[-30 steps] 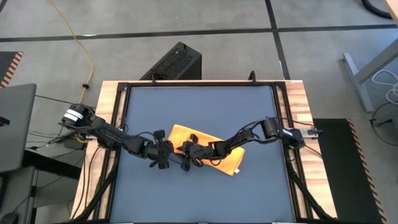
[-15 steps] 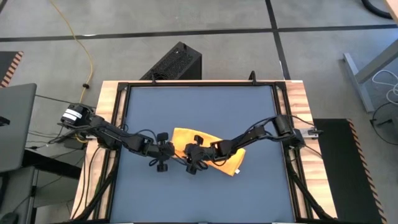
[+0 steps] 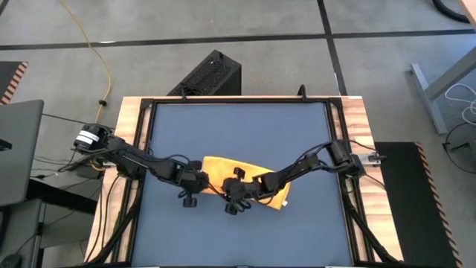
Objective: Roll towel
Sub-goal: Fold the orange microfiber towel
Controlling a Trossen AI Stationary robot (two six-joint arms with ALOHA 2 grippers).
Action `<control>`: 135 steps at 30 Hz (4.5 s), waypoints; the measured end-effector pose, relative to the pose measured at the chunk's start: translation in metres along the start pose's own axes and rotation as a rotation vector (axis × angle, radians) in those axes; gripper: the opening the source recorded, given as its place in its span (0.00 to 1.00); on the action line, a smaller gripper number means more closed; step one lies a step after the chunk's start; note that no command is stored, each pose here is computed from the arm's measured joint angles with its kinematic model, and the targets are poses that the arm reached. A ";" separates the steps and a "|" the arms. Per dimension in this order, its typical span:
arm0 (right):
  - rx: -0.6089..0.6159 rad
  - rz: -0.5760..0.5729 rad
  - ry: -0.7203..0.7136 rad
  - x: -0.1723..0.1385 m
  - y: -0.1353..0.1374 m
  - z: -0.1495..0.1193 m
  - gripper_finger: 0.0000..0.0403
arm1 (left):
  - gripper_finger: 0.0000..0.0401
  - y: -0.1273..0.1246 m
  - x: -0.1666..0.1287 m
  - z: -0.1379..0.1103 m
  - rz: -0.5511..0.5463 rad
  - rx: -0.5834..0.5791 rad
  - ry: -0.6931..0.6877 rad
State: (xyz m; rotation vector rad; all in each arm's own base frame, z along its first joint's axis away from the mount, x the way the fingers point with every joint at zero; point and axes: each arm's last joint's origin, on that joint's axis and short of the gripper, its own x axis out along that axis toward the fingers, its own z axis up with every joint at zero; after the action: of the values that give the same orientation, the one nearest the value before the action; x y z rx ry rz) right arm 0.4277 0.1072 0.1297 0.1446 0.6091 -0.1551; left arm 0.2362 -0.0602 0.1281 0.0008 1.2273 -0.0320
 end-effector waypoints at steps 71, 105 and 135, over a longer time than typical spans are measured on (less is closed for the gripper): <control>0.047 -0.038 0.206 -0.138 0.020 -0.066 0.37 | 0.36 -0.009 -0.029 0.019 0.085 0.198 0.123; 0.032 -0.053 0.409 -0.183 0.061 -0.075 0.37 | 0.00 -0.004 -0.049 0.042 0.092 0.188 0.106; 0.010 -0.108 0.411 -0.181 0.053 -0.074 0.37 | 0.01 -0.036 -0.053 0.035 0.122 0.278 0.074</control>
State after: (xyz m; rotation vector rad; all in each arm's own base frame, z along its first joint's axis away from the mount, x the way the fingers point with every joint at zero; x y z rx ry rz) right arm 0.2501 0.1912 0.1789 0.1544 1.0266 -0.2355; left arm 0.2502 -0.0954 0.1904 0.3214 1.2860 -0.0965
